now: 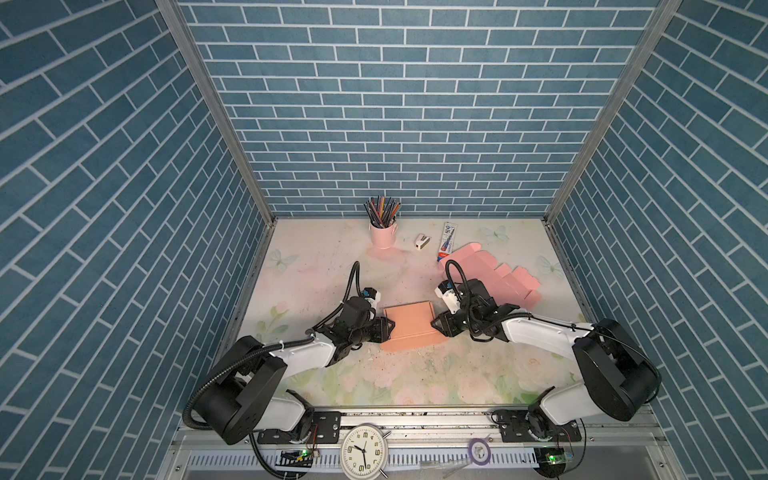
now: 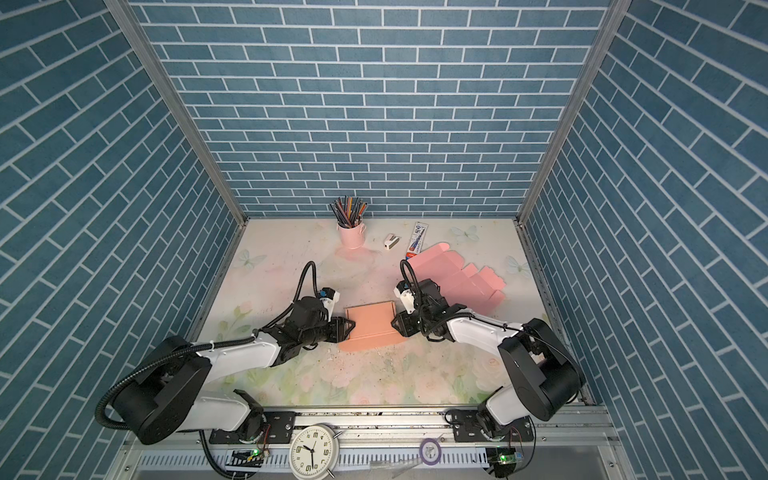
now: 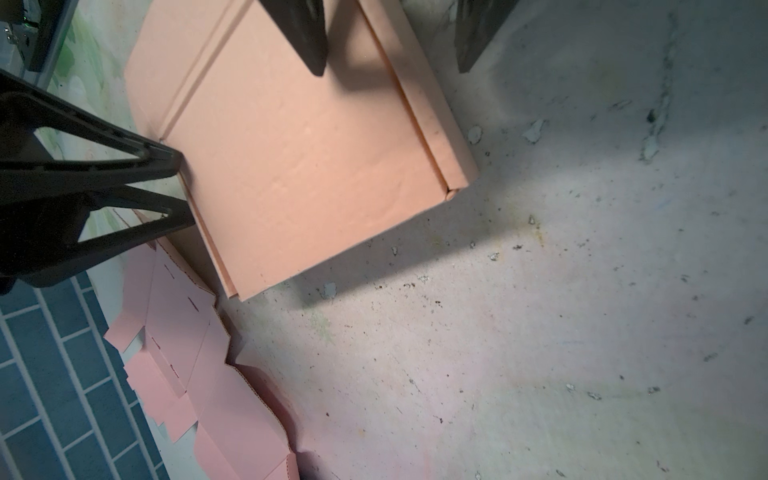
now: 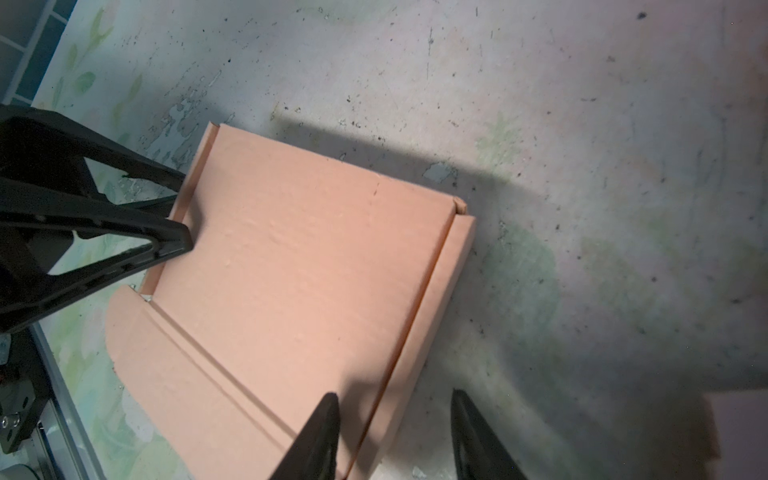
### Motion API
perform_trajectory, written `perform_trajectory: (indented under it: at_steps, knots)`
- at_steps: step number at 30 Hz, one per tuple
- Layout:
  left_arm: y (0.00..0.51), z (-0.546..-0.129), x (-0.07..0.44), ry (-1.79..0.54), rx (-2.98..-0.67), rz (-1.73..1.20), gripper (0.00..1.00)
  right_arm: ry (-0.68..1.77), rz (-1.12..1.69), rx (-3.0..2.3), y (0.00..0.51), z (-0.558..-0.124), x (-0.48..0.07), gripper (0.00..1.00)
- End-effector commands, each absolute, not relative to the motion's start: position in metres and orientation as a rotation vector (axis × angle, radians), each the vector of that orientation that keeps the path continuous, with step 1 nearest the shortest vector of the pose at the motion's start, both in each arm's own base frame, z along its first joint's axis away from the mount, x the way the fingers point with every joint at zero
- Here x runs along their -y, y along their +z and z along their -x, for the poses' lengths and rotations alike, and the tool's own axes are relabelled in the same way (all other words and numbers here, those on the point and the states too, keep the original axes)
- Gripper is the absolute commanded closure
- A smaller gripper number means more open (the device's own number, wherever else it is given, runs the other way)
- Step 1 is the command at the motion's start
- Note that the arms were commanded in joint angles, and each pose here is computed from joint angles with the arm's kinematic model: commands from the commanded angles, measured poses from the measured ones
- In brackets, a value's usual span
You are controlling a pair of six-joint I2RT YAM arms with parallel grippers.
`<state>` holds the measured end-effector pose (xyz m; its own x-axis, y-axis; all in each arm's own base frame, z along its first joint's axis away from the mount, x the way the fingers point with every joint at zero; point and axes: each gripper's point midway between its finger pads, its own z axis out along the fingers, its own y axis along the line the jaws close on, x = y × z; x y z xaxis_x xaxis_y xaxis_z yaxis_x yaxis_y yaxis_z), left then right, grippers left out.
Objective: Fold the paper box
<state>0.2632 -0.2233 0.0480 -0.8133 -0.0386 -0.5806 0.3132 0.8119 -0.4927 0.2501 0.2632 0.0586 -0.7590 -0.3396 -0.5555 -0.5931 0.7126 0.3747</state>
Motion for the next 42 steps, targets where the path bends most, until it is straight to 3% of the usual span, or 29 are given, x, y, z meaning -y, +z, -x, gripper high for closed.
perform_trajectory:
  at_steps: [1,17,30,35,42]
  knots:
    - [0.036,-0.258,0.215,-0.735,-2.443,-0.190,0.51,0.771,0.689,-2.475,0.058,-0.251,-0.265,0.54]
    - [0.045,-0.267,0.212,-0.710,-2.428,-0.186,0.57,0.983,0.750,-2.399,0.077,-0.235,-0.304,0.54]
    - [0.057,-0.267,0.203,-0.700,-2.402,-0.175,0.59,0.908,0.688,-2.399,0.085,-0.235,-0.282,0.52]
    - [0.064,-0.259,0.199,-0.697,-2.410,-0.188,0.43,0.896,0.671,-2.413,0.088,-0.229,-0.275,0.50]
    - [0.070,-0.231,0.191,-0.636,-2.435,-0.215,0.43,0.895,0.652,-2.455,0.086,-0.209,-0.264,0.49]
